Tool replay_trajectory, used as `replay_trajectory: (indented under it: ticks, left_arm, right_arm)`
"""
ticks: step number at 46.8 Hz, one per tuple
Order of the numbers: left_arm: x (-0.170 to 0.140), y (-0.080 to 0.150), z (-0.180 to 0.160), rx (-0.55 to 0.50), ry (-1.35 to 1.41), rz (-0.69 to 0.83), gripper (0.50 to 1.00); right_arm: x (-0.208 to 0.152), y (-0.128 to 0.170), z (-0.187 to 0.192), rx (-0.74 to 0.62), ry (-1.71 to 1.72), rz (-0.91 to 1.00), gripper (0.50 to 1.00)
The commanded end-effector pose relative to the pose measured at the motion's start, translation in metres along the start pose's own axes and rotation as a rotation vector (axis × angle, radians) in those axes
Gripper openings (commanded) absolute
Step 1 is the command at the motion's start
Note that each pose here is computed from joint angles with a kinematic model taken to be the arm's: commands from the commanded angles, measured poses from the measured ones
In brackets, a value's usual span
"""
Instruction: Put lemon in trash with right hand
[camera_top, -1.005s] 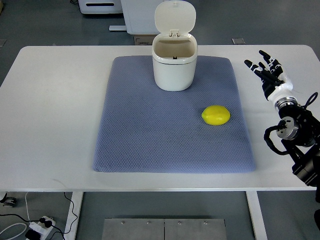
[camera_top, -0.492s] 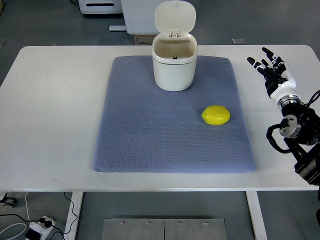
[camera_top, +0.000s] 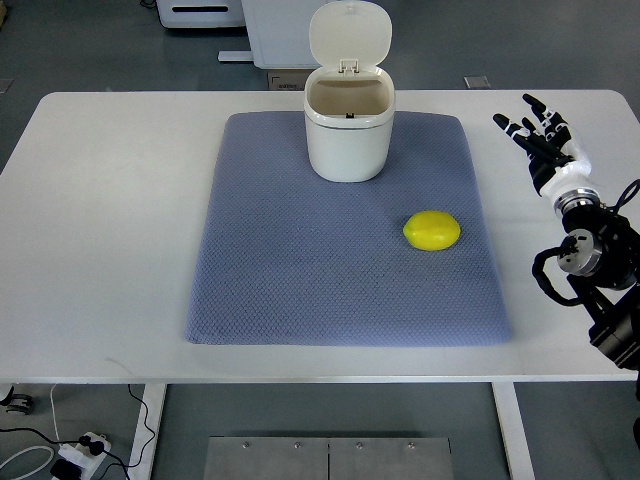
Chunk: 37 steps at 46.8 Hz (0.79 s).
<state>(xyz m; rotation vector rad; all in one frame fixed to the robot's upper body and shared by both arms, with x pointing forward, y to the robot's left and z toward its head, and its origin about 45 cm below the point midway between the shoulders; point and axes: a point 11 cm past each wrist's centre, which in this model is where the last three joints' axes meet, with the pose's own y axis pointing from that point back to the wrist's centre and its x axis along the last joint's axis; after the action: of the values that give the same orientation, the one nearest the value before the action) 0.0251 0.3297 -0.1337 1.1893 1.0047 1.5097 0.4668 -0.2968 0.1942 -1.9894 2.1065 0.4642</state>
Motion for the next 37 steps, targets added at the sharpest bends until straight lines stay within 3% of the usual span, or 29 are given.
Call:
replay_trajectory:
  ticks: [1, 37]
  left_arm:
    - [0.0, 0.0, 0.0, 0.0, 0.0, 0.0, 1.0]
    - [0.0, 0.0, 0.0, 0.0, 0.0, 0.0, 1.0]
  right_arm:
    - [0.001, -0.001, -0.001, 0.001, -0.009, 0.004, 1.0]
    - [-0.009, -0.009, -0.018, 0.0, 0.021, -0.04, 1.0]
